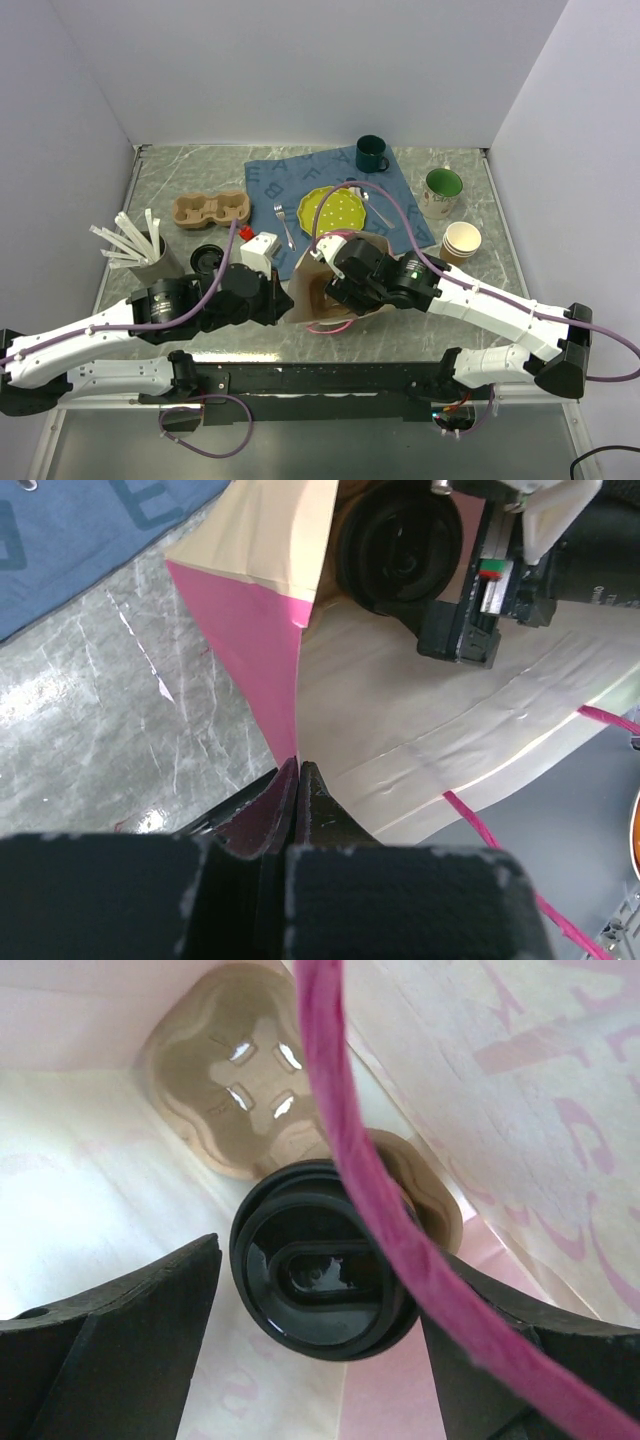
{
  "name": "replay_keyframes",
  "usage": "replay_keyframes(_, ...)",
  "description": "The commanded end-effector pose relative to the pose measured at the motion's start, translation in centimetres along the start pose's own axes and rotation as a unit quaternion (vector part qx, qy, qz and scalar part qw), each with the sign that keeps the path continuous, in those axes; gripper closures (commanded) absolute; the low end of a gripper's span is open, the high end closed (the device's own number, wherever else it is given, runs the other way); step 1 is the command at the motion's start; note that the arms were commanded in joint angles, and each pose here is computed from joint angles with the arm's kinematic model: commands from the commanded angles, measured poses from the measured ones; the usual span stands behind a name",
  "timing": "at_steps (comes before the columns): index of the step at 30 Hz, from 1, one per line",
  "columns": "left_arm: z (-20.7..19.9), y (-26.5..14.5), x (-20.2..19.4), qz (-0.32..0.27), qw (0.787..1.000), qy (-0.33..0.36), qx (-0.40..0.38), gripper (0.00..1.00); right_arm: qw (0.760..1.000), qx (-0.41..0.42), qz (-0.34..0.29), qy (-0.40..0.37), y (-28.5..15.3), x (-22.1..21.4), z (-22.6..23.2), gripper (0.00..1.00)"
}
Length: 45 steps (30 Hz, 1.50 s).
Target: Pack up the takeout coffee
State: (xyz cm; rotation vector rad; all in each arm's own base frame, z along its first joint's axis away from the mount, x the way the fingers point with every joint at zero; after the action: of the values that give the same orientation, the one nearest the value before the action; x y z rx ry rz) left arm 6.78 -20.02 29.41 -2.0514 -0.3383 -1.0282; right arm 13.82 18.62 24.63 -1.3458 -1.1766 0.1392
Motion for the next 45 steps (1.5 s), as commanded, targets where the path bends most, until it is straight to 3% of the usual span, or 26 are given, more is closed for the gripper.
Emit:
replay_keyframes(1,-0.6,-1.0,1.4,-0.013,1.000,0.001,-0.006,0.99,0.998,-0.002,-0.051,0.037,-1.2,1.9,-0.5,0.16)
replay_keyframes(10,-0.7,-1.2,1.7,-0.012,1.000,-0.007,0.002,0.99,0.995,0.050,-0.071,0.040,-2.1,2.3,0.2,0.30)
replay_keyframes(15,-1.1,-1.0,2.0,0.002,1.000,-0.014,0.011,0.99,0.988,0.132,-0.071,0.028,-2.3,1.6,1.7,0.39)
replay_keyframes(32,-2.0,0.0,2.4,0.023,0.998,-0.049,0.013,0.99,0.984,0.162,-0.073,0.031,-3.6,1.1,1.9,0.36)
replay_keyframes(38,-1.1,0.2,1.1,0.013,0.999,-0.049,0.000,0.99,0.981,0.171,-0.088,0.034,-3.8,0.5,1.9,0.27)
replay_keyframes(45,-1.3,0.7,1.5,0.024,0.999,-0.043,0.017,0.99,0.977,0.188,-0.093,0.034,-4.5,1.1,2.0,0.35)
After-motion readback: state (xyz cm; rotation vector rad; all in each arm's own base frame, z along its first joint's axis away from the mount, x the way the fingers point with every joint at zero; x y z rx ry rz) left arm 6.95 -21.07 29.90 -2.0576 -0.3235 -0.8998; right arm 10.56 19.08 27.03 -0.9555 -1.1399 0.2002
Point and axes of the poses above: each gripper's point midway between its finger pads, its own y axis out along the fingers, its own z axis along the line the jaws close on, x = y × z, the point moved 8 cm from there along -y, back along the fingers, and after that the axes turned 8 degrees about y, right-handed, at the moved point
